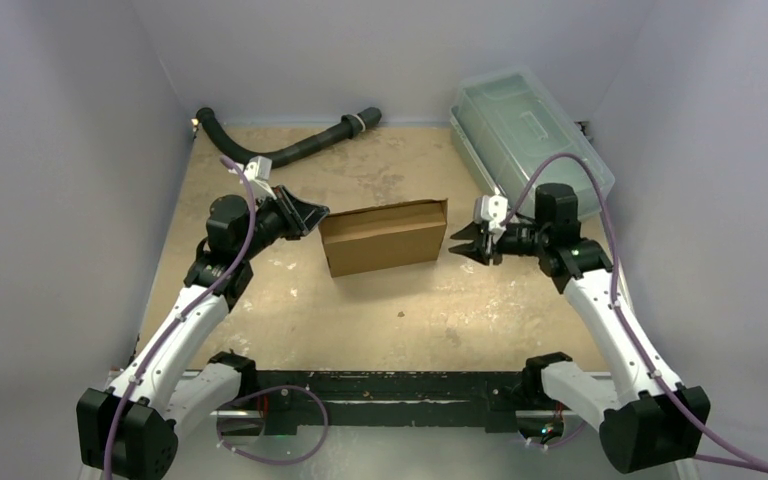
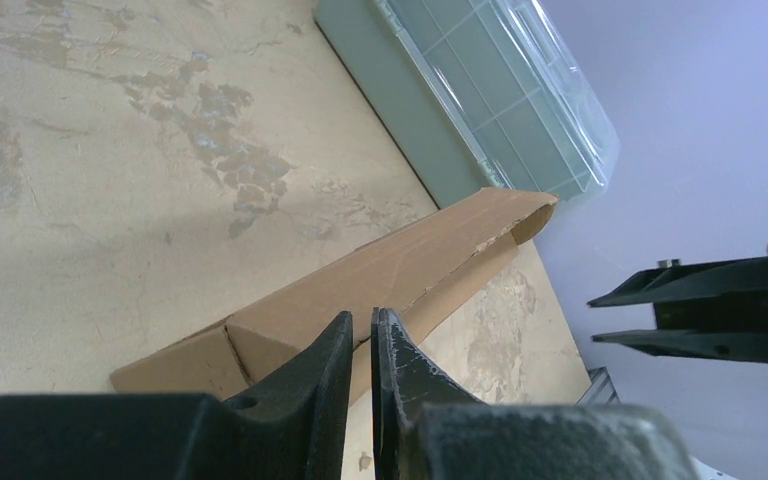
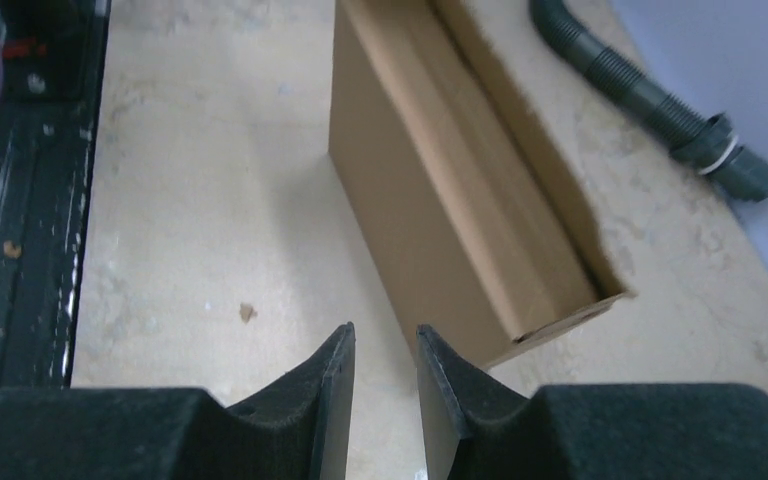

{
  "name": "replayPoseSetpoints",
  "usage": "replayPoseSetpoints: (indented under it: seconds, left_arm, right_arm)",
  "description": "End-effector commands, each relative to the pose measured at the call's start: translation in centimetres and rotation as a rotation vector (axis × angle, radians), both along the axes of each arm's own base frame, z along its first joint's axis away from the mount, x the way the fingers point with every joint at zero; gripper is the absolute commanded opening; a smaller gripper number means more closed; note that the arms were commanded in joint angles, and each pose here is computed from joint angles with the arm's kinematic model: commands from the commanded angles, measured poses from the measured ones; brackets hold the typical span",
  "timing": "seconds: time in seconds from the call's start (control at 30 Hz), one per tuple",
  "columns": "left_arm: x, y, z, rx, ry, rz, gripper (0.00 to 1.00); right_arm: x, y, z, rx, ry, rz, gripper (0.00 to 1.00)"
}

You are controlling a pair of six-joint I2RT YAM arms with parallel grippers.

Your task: Fold the paper box

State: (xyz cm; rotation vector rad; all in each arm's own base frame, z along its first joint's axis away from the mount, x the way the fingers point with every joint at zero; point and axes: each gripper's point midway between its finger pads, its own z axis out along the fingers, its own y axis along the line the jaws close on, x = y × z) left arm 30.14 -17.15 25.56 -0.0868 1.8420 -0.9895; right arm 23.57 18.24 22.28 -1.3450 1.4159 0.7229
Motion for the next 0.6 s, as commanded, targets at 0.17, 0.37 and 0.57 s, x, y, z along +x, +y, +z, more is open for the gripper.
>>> replayPoseSetpoints:
  seconds: [0.17, 0.37, 0.57]
  left_arm:
    - [-0.4, 0.4, -1.0, 0.034, 0.012, 0.000, 0.11]
    - [-0.5, 0.4, -1.1, 0.032, 0.018, -0.003, 0.11]
    - [-0.6, 0.4, -1.1, 0.034, 0.020, -0.003, 0.11]
  right_arm:
    - [5.2, 0.0, 8.6, 0.190, 0.109, -0.275, 0.33]
    - [9.1, -0.4, 7.3, 0.187, 0.200, -0.401, 0.28]
    - [10.6, -0.2, 6.8, 0.214, 0.246, -0.436, 0.15]
